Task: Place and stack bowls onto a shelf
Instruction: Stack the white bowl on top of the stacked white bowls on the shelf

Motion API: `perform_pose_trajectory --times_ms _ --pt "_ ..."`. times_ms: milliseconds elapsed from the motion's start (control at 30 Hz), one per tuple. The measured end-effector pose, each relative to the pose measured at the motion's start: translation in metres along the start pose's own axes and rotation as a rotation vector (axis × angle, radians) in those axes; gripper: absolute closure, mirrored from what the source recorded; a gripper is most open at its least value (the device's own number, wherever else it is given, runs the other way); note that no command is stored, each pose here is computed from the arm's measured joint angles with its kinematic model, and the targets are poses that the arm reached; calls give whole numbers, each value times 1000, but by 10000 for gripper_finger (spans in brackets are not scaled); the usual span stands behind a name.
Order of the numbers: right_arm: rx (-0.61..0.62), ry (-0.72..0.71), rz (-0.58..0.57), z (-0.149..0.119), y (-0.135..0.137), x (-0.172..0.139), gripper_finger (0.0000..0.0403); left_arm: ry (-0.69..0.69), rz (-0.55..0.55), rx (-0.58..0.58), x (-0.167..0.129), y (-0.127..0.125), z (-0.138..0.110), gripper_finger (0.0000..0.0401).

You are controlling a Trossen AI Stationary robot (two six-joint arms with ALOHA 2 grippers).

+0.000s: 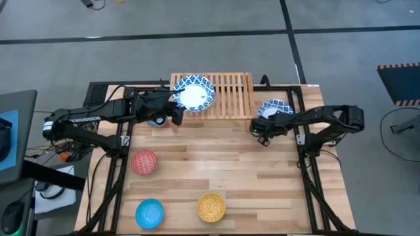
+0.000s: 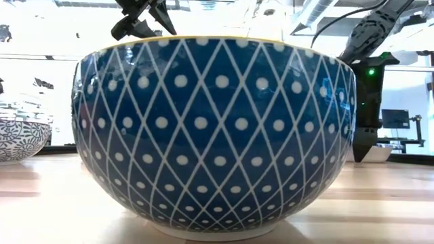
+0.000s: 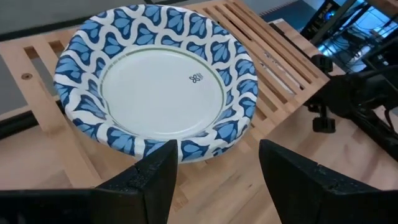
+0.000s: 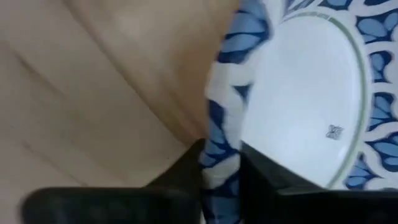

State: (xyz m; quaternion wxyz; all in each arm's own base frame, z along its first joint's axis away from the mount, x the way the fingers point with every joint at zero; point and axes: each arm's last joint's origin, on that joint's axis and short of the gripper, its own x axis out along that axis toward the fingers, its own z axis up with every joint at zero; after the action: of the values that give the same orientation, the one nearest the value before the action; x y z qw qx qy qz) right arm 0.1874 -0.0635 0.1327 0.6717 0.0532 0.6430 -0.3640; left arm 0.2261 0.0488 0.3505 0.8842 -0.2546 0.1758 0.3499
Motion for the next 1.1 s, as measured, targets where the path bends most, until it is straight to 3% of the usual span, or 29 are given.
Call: perform_pose_trajectory --times_ms 133,300,433,733,933,1100 --pt "-7 2 82 -4 5 -9 381 6 -11 -4 0 0 0 192" --pt "-62 6 267 -5 17 -37 370 42 -63 -30 0 -2 -1 192" --pt "-149 -16 333 -5 26 -68 370 61 -90 -28 -1 -4 -2 192" --pt "-592 -325 473 -1 45 -156 381 72 -158 -98 -6 -16 -7 192" --pt "-897 -647 342 4 49 -205 376 69 -244 -118 -9 -23 -6 192" --pt "-923 -782 211 13 46 -221 381 59 -251 -131 -9 -24 -5 192"
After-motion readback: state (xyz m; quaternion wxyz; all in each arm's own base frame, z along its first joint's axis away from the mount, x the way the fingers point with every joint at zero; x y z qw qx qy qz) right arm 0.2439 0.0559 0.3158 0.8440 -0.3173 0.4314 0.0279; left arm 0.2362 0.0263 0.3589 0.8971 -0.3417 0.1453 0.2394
